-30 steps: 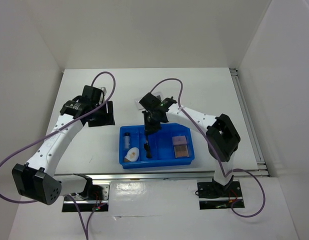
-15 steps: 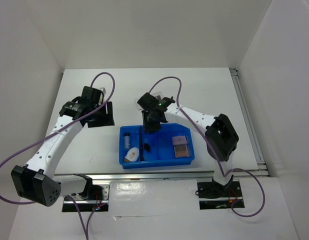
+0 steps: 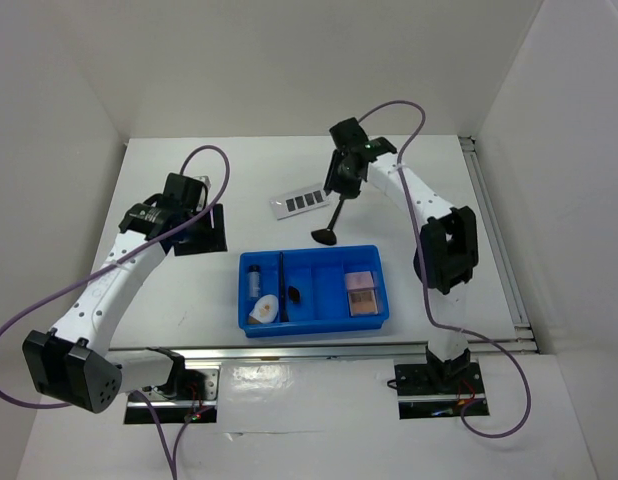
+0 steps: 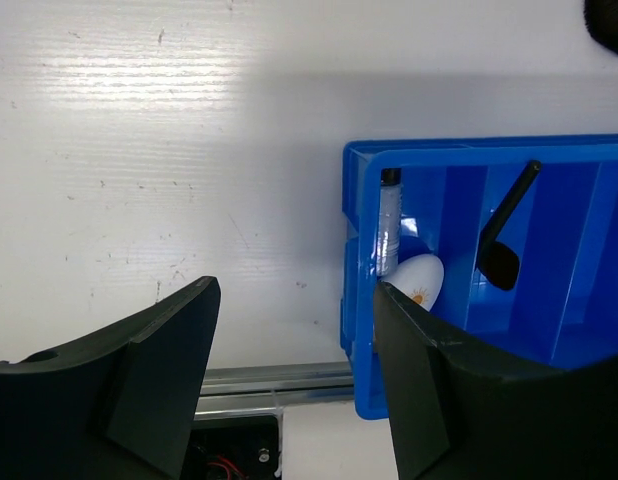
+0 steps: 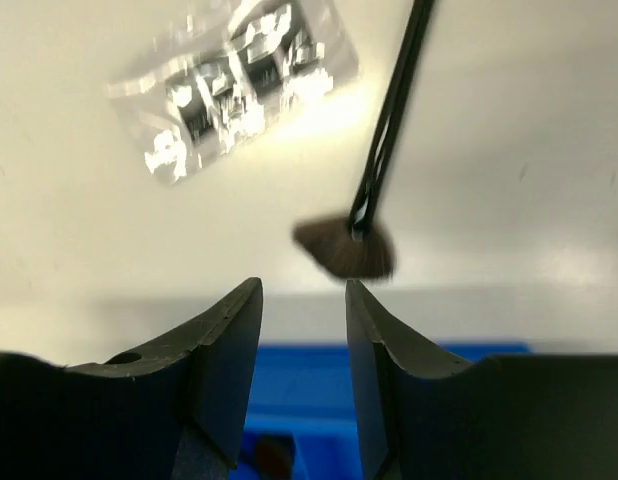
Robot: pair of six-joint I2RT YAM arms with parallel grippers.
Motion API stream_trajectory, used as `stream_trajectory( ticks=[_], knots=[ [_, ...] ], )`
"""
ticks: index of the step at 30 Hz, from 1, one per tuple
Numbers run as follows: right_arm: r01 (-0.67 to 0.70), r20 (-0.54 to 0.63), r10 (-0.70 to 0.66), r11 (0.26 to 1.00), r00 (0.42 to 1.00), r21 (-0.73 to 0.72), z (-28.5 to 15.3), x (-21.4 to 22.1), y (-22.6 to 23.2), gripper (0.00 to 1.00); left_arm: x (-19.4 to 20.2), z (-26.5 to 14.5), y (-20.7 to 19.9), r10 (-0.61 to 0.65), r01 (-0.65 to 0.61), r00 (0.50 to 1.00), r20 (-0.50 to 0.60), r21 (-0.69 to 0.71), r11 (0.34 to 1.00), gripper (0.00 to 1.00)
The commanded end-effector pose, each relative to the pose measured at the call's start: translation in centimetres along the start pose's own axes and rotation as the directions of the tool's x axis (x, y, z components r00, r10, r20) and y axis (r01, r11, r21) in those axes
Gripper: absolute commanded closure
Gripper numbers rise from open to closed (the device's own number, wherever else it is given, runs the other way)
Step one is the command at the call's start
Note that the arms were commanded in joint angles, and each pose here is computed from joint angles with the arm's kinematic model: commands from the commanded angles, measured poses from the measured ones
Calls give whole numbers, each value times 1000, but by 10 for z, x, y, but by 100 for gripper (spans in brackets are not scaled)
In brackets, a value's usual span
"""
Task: Organize the makeup
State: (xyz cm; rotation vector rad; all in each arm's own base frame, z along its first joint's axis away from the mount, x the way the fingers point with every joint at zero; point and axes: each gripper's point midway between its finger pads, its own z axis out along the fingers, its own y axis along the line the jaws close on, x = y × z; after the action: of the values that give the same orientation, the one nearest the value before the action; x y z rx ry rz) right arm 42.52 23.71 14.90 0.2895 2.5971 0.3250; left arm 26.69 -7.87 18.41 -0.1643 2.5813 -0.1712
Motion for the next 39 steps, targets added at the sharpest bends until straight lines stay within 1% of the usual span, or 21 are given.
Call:
stream_trajectory(
  ticks=[1,3,4,5,6,7,9,12,14,16,19,23,25,26,27,30,31,33,35,36,39],
  knots=[
    [24,15,-24,1000,1000,14,22,-21,0,53,-2,-5,3,-40,40,999,27,-12,999,24],
    [-8,35,8,1000,999,10,30,-45,-10,53,-2,-5,3,-51,52,998,35,-8,999,24],
    [-1,12,1,1000,1000,23,48,-46,-18,53,-2,-5,3,-52,52,998,35,-8,999,24],
    [-11,22,10,999,1000,34,56,-57,-28,45,-5,-7,2,-62,62,997,52,0,998,24],
    [-4,10,4,999,1000,48,62,-60,-34,42,-2,-5,3,-61,62,997,44,-4,998,24],
    [0,-6,1,998,1000,64,76,-64,-37,39,-2,-5,3,-61,62,997,43,-4,998,24],
    [4,-25,-2,997,1000,81,87,-65,-43,39,-1,-2,3,-52,52,998,35,-8,999,24],
    [6,-57,-1,996,998,87,102,-55,-46,39,-2,-2,7,-51,53,998,44,-28,998,24],
    [8,-95,1,995,995,95,119,-38,-55,39,-2,0,7,-51,52,998,36,-31,998,24],
    [15,-102,1,988,995,151,124,-28,-64,39,-1,2,7,-41,42,999,27,-35,998,24],
    [16,-111,1,988,994,157,133,-20,-69,40,-1,2,8,-32,33,999,26,-36,999,24],
    [58,-137,-29,976,990,209,146,-5,-77,46,0,5,8,-22,23,1000,18,-39,999,24],
    [72,-140,-39,970,989,233,146,-3,-78,54,1,7,8,-22,22,1000,9,-43,999,24],
    [78,-150,-40,964,988,254,148,1,-83,58,1,7,8,-22,22,1000,9,-43,999,24],
    [80,-139,-43,959,989,271,148,-1,-86,67,-2,5,7,-22,23,1000,18,-39,999,24],
    [77,-104,-49,955,993,285,139,-11,-86,85,-2,5,7,-22,23,1000,18,-39,999,24],
    [62,-93,-37,956,995,287,138,-18,-90,95,-2,5,7,-22,23,1000,18,-39,999,24],
    [38,-32,-30,962,999,269,119,-42,-84,99,-5,6,6,-22,23,1000,18,-39,999,24],
    [15,33,-25,963,999,267,103,-64,-82,100,-5,6,6,-22,23,1000,18,-39,999,24],
    [-1,103,-27,963,994,268,78,-85,-77,100,-5,6,6,-22,23,1000,18,-39,999,24],
    [-14,262,-42,978,964,207,36,-123,-61,100,-7,6,6,-13,14,1000,17,-40,999,24]
  ],
)
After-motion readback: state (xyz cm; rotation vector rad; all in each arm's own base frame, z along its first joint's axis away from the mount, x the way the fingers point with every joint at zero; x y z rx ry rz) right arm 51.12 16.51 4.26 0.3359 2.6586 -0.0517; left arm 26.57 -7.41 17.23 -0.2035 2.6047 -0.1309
